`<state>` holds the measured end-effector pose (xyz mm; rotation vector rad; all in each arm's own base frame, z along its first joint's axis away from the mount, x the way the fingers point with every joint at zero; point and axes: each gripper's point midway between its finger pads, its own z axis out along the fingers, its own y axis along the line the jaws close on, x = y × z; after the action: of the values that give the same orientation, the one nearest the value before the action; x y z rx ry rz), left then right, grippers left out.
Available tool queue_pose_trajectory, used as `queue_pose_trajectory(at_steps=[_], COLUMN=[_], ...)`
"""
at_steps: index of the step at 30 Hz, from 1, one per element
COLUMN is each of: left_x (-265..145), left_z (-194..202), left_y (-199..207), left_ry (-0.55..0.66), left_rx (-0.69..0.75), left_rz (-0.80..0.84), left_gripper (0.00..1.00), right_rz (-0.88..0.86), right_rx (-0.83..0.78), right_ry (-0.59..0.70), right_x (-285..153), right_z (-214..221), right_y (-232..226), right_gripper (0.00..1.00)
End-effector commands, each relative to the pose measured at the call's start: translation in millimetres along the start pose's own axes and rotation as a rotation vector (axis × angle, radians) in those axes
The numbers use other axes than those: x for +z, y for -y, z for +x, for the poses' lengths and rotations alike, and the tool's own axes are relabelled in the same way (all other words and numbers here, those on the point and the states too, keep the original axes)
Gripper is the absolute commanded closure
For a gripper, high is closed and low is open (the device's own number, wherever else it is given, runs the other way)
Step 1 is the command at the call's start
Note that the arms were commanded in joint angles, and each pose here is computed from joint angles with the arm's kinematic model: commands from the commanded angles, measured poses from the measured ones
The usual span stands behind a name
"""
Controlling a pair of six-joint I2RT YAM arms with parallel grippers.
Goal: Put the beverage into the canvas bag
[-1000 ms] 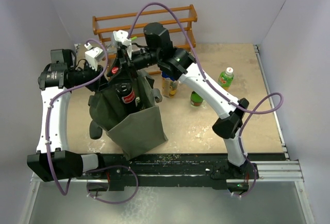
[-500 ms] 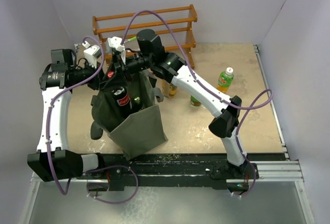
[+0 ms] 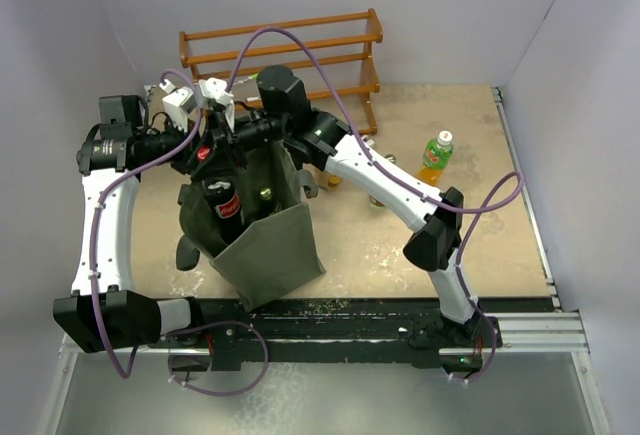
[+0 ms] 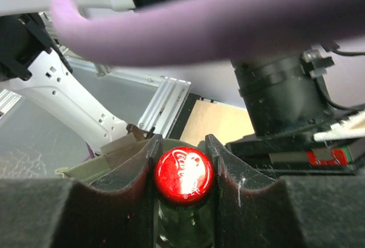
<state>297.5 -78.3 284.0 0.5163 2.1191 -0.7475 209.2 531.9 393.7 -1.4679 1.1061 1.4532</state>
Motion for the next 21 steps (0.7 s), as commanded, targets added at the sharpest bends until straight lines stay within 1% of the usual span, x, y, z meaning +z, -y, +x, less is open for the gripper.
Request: queue_pose_trajectory(at_steps=[1, 6, 10, 21], left_x=[-1.6, -2.2, -2.2, -5.0], left_z=[-9.7, -10.7, -9.7, -12.4], left_y=[8.5, 9.8, 10.1, 14.0], left_ry=[0.044, 0.048, 0.045, 0.055], left_rx=[0.005, 0.008, 0.010, 0.035], left_rz=[0.037, 0.042, 0.044, 0.049], left_gripper=[1.00, 1.00, 1.00, 1.00], right_rz=[-0.076, -0.072, -0.046, -0.017], right_rx=[-0.293, -0.327, -0.385, -0.381], right_ry=[0.223, 0.186, 0.158, 0.075], right_x=[-22.9, -17.0, -12.5, 2.3], right_z=[-115.2, -95.3, -81.7, -25.7], right_y=[-51.4, -40.5, -26.6, 5.1], right_gripper=[1.00, 1.00, 1.00, 1.00])
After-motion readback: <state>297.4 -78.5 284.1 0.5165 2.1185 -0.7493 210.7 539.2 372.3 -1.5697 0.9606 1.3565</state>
